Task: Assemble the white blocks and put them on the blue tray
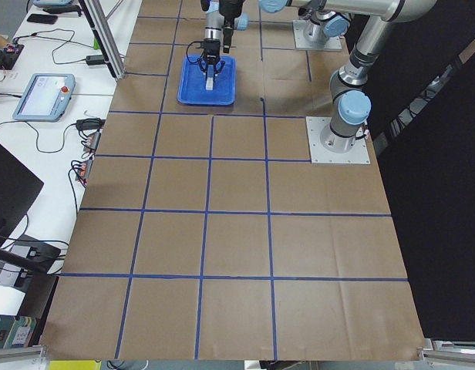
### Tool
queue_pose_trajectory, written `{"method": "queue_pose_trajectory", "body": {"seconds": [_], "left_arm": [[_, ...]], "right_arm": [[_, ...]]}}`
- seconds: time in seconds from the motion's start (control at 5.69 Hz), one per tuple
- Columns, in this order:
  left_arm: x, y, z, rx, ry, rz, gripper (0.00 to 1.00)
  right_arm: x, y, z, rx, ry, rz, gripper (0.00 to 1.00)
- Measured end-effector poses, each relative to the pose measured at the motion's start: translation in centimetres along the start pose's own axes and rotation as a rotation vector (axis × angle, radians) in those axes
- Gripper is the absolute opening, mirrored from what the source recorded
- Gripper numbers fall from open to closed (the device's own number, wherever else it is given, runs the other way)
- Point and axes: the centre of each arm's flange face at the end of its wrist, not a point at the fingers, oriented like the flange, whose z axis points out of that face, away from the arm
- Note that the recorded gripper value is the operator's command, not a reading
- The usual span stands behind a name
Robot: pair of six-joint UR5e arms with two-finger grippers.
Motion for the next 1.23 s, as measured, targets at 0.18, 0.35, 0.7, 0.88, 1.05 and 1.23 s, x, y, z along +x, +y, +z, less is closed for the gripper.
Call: {"method": "queue_pose_trajectory", "body": {"seconds": [0.18, 0.35, 0.7, 0.88, 1.05, 1.23], "left_arm": [[0.0, -0.01, -0.01, 0.001, 0.0, 0.0, 0.99], [0.0, -0.01, -0.01, 0.001, 0.0, 0.0, 0.99], [0.01, -0.01, 0.02, 0.001, 0.0, 0.0, 0.99], [0.01, -0.01, 0.04, 0.001, 0.0, 0.0, 0.99], [0.01, -0.01, 0.03, 0.002, 0.0, 0.0, 0.99], [0.01, -0.02, 0.02, 0.002, 0.0, 0.0, 0.99]], "right_arm": [[-0.04, 0.05, 0.09, 0.0, -0.002, 0.002, 0.21], [-0.03, 0.1, 0.13, 0.0, -0.003, 0.003, 0.22], [0.05, 0.11, 0.16, 0.0, -0.002, 0.002, 0.23], [0.09, 0.12, 0.19, 0.0, -0.002, 0.002, 0.24], [0.11, 0.12, 0.17, 0.0, -0.001, 0.002, 0.31], [0.12, 0.1, 0.16, 0.0, 0.0, 0.007, 0.4]]}}
